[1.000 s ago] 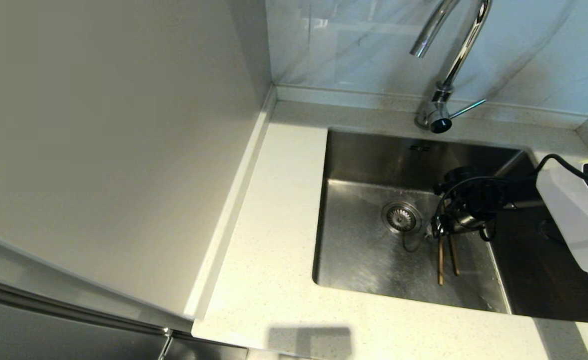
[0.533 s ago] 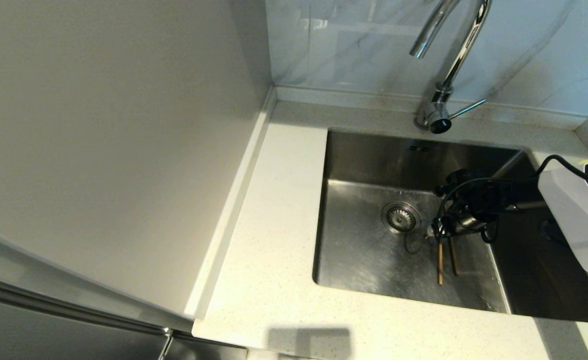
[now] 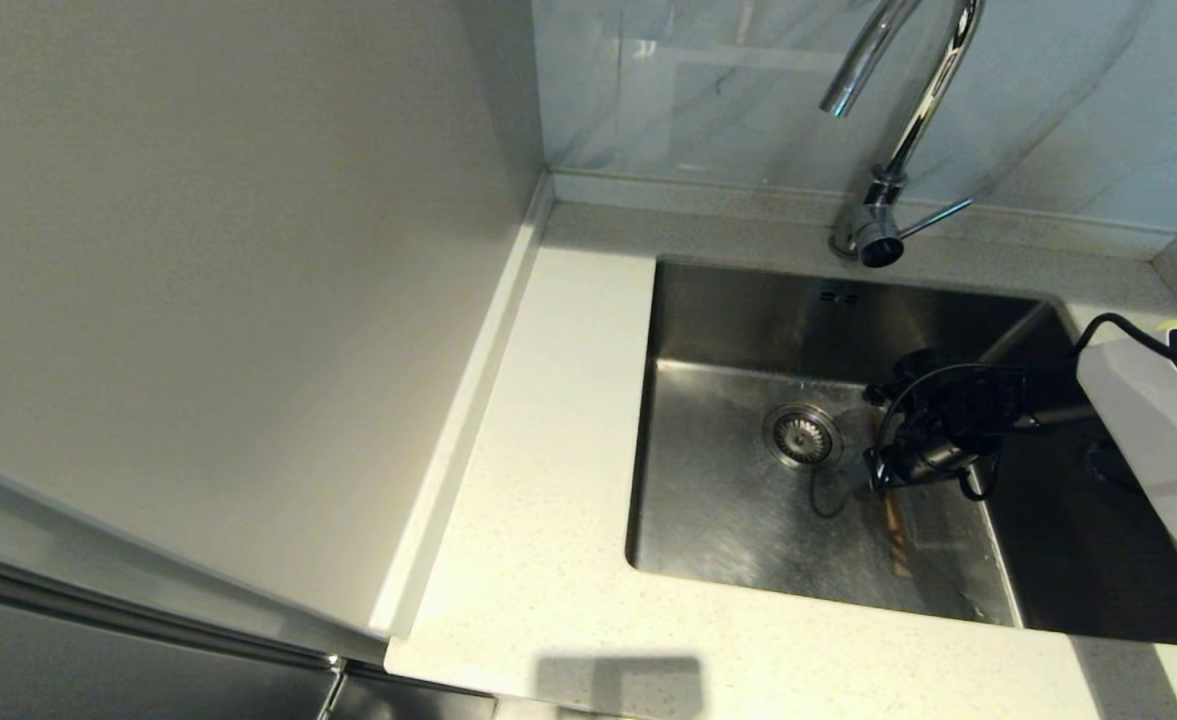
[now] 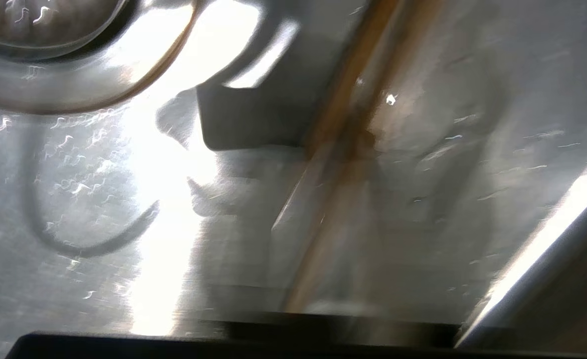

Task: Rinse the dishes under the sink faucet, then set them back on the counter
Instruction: Put the chopsticks back to the table from the sink

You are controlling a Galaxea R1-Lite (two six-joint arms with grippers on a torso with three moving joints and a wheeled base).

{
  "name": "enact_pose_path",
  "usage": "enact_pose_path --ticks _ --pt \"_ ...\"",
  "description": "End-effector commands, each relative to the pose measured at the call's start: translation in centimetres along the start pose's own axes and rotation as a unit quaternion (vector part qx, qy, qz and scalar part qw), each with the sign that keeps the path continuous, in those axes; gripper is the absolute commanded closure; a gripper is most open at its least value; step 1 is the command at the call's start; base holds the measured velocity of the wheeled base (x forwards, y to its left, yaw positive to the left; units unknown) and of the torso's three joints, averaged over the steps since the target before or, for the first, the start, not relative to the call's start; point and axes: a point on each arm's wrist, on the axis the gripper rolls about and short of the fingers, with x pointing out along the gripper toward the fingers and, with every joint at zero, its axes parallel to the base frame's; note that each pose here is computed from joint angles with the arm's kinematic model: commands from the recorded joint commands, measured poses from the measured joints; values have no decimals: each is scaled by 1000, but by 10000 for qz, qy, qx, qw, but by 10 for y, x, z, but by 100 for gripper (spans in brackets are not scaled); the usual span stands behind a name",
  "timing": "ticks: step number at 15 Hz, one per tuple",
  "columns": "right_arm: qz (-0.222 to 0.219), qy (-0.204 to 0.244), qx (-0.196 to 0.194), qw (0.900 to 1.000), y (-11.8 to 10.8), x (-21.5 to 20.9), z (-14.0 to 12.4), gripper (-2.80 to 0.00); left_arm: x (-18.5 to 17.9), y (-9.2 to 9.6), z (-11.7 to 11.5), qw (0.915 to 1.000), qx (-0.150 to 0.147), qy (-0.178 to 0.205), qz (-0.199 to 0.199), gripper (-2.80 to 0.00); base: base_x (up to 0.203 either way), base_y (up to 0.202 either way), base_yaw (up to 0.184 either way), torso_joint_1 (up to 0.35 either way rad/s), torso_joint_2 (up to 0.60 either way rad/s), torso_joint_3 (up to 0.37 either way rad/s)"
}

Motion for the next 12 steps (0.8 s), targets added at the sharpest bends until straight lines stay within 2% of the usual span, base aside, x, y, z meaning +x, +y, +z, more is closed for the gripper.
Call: enact_pose_path --ticks 1,4,12 --pt "58 72 -76 9999 1 2 -4 0 0 0 0 10000 -2 -18 5 0 0 0 0 0 0 0" --pt "138 64 -178 9997 1 2 -4 0 0 0 0 10000 -2 -18 5 0 0 0 0 0 0 0" --pt "21 -386 -27 9992 -13 -34 13 0 0 0 0 10000 -2 -18 5 0 0 0 0 0 0 0"
